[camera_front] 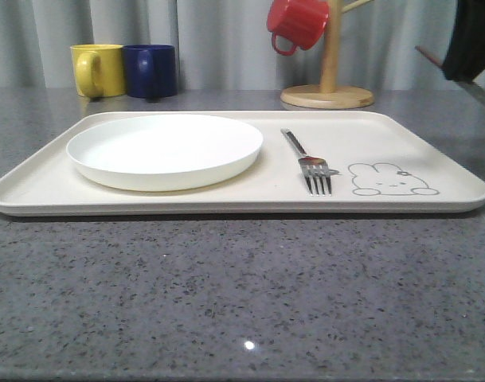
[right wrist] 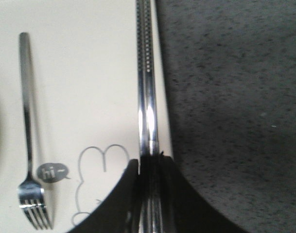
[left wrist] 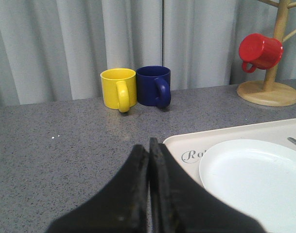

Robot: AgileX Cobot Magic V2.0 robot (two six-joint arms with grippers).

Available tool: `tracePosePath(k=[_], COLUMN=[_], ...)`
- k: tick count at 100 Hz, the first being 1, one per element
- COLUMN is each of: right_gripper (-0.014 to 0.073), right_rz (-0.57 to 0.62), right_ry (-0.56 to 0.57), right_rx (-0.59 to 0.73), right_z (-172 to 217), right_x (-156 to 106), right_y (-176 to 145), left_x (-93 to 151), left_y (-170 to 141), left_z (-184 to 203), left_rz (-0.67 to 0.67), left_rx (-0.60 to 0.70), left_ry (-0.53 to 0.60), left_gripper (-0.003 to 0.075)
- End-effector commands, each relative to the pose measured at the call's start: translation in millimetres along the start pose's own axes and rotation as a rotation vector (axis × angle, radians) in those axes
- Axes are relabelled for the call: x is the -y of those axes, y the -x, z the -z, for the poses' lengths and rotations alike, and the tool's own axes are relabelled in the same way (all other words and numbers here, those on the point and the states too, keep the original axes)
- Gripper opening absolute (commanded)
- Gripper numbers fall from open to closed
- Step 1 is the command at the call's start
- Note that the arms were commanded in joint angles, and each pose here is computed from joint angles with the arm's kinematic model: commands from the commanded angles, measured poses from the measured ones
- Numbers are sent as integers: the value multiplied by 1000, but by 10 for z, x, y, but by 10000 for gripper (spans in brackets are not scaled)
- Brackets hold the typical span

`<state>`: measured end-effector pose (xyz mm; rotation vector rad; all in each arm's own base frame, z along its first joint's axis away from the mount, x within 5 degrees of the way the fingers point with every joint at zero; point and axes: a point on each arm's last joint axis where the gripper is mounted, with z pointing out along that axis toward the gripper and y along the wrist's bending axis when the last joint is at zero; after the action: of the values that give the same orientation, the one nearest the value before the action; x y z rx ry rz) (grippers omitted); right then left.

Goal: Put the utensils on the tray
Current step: 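Carry the silver chopsticks with the right gripper onto the tray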

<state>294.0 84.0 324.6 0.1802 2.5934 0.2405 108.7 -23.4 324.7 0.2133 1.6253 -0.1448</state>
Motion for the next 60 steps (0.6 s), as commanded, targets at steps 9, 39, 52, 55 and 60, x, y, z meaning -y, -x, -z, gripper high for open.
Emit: tracePosePath(k=[9, 39, 52, 55, 60], right_gripper=[17, 17, 17, 17, 17], right_rz=[8, 47, 30, 27, 25], right_ry=[80, 89, 77, 77, 78], right_rx=[74, 15, -8, -9, -6], right_z=[38, -260, -374, -394, -405], right_x=[-291, -596, -605, -607, -611], right_y=[74, 140, 136, 137, 140], left_x=[-27, -27, -27, -27, -27], left_y=[145, 145, 145, 145, 145], left_z=[12, 12, 12, 12, 12], left_rz=[10, 10, 10, 10, 10], left_rx=[82, 82, 82, 82, 82], left_ry=[28, 28, 28, 28, 28], left_gripper=[-18, -18, -18, -18, -18])
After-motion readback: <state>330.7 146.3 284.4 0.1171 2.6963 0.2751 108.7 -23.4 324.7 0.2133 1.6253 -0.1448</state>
